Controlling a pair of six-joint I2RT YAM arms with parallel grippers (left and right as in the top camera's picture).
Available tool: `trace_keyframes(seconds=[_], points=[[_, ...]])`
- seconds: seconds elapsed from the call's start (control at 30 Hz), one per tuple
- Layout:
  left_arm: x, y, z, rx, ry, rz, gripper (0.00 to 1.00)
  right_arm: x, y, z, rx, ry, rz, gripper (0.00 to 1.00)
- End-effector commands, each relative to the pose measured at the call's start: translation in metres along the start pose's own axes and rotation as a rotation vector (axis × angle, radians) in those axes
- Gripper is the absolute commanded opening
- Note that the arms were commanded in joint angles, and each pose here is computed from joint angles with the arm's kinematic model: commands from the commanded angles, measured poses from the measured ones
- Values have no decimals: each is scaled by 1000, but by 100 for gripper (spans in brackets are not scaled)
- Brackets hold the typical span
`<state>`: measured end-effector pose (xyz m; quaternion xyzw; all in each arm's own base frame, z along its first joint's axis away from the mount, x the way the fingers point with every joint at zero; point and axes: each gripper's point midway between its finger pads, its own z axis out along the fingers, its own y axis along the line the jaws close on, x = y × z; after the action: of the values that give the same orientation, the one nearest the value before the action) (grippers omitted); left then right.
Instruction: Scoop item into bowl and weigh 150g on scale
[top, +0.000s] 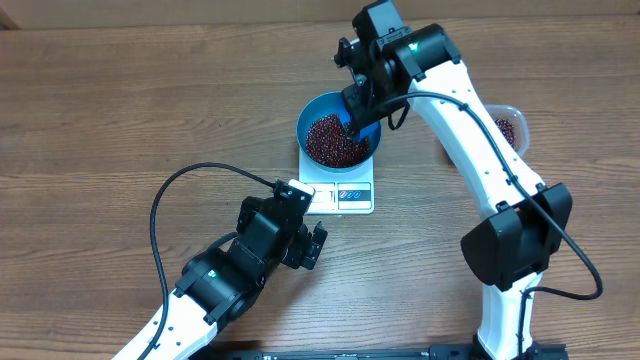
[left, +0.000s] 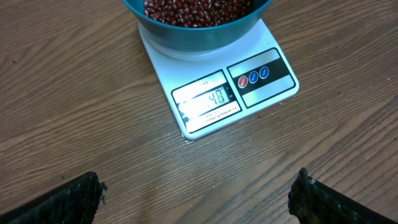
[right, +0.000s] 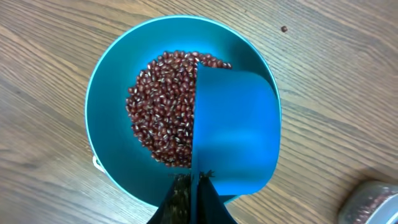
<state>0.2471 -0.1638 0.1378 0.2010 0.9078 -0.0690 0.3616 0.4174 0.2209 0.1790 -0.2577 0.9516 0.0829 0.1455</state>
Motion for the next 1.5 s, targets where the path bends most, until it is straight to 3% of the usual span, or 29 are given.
trace_keyframes(seconds=[0.0, 0.6, 1.47], points=[[3, 1, 2, -14, 7, -11, 99, -12, 3, -31, 76, -81, -31, 4], [3, 1, 2, -14, 8, -11, 100, -15, 18, -30, 96, -88, -113, 4], [3, 1, 2, -14, 8, -10, 100, -16, 20, -31, 31, -96, -97, 4]])
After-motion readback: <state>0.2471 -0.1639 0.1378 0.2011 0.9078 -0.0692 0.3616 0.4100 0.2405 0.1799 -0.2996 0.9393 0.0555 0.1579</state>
